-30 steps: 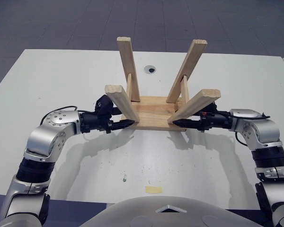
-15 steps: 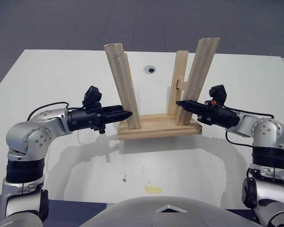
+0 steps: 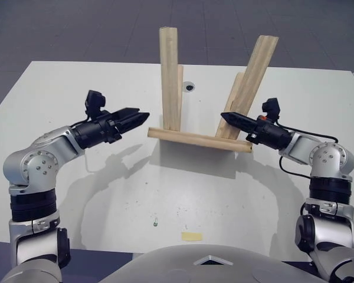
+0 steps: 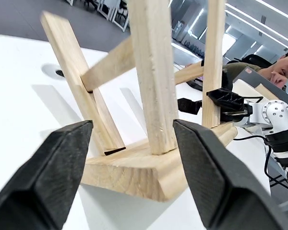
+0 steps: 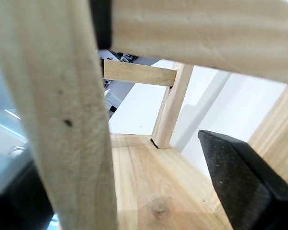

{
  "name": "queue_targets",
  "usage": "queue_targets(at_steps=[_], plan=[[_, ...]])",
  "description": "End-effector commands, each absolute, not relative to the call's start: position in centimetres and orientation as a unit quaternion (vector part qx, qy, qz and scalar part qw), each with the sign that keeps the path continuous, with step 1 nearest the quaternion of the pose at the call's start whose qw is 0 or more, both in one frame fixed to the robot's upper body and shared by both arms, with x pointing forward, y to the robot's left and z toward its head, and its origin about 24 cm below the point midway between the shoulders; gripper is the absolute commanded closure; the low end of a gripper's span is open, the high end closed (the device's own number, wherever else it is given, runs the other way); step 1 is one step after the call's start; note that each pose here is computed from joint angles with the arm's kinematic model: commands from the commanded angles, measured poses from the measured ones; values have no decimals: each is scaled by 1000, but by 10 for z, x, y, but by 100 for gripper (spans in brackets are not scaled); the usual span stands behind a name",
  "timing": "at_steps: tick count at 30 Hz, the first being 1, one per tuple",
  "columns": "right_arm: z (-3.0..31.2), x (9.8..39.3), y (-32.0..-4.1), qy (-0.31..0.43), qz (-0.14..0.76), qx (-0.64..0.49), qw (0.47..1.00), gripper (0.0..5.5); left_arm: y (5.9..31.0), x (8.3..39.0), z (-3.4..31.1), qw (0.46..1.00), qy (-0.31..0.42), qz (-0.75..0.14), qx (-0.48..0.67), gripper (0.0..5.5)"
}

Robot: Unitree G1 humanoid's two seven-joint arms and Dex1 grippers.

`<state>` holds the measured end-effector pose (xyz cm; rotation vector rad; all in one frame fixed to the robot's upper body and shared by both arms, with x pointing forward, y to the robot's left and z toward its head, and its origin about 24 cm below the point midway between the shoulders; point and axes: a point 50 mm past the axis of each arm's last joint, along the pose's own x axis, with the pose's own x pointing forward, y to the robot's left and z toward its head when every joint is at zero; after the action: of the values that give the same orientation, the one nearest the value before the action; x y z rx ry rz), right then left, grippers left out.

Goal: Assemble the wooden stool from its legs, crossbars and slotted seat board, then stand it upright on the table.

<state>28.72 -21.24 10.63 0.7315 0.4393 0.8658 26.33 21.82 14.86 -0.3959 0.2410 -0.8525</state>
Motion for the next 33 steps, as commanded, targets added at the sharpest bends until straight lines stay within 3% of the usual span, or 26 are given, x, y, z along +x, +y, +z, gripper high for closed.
queue_targets(at_steps=[1, 3, 9, 13, 17, 24, 28, 33], plan=[[110, 293, -229, 200, 388, 312, 844, 42, 216, 261, 149, 882, 118, -425, -166, 152], [112, 293, -240, 191, 381, 311, 850, 14, 212, 258, 145, 881, 129, -435, -133, 122], [111, 279, -267, 176, 362, 312, 861, 10, 210, 255, 144, 872, 136, -461, -91, 21], [107, 243, -286, 185, 374, 243, 876, 10, 221, 258, 147, 885, 127, -439, -87, 14], [98, 220, -278, 234, 422, 124, 867, 10, 228, 256, 150, 899, 102, -411, -108, 14], [96, 246, -239, 173, 474, -20, 863, 10, 214, 257, 147, 901, 84, -404, -136, 14], [92, 255, -218, 154, 510, -38, 845, 10, 210, 260, 148, 900, 82, -407, -131, 14], [93, 261, -217, 144, 520, -43, 841, 89, 208, 261, 146, 901, 83, -406, -128, 10]])
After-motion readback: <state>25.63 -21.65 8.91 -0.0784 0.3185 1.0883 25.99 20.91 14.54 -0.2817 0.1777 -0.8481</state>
